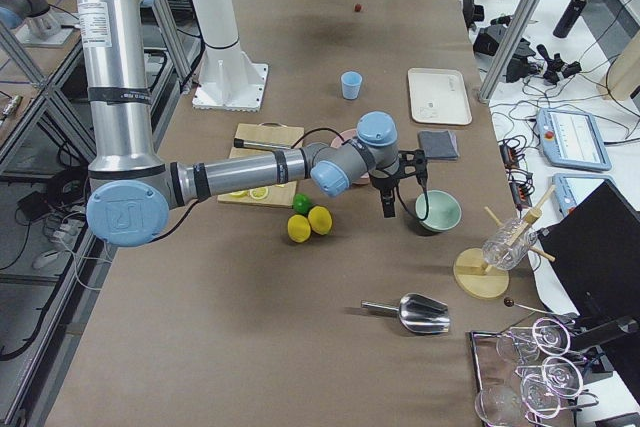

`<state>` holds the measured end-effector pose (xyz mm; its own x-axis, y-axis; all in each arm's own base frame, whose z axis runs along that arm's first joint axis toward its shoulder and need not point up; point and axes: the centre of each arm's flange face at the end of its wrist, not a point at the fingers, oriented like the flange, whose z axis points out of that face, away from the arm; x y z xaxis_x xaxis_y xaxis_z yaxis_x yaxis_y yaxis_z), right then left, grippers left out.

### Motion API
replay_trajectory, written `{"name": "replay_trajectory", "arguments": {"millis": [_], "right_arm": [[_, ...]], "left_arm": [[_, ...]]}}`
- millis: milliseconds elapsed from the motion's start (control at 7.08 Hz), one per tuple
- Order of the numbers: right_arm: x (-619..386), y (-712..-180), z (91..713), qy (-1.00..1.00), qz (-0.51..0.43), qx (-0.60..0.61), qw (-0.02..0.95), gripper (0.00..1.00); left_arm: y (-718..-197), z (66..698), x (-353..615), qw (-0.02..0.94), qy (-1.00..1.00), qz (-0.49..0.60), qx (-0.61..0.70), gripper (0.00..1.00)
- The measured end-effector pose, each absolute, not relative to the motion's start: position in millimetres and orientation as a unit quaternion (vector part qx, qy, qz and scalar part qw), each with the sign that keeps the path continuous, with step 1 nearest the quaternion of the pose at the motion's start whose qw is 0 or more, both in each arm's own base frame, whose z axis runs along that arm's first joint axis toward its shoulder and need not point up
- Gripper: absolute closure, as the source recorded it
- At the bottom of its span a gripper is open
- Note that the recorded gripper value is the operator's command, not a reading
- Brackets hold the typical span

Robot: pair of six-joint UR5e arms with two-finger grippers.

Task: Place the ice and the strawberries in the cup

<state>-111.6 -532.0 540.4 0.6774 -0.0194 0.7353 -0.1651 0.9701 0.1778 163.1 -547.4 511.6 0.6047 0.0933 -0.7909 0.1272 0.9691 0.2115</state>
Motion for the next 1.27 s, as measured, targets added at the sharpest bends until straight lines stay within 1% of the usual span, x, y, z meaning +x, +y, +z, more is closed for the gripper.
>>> {"name": "replay_trajectory", "arguments": {"millis": [283, 848, 1272], "right_arm": [[-82.5, -532.0, 559.4, -0.394, 0.068, 0.095, 0.912, 0.0], [-19.6, -537.4, 559.0, -0.408, 0.083, 0.07, 0.907, 0.0], [-5.8, -533.9, 563.3, -0.409, 0.093, 0.061, 0.906, 0.0]], "left_arm": [[-547.9, 509.8, 163.6, 0.887, 0.445, -0.009, 0.126, 0.02], [-547.9, 505.6, 163.5, 0.886, 0.446, -0.007, 0.13, 0.02], [-548.1, 509.2, 164.8, 0.887, 0.444, -0.007, 0.127, 0.02]]}}
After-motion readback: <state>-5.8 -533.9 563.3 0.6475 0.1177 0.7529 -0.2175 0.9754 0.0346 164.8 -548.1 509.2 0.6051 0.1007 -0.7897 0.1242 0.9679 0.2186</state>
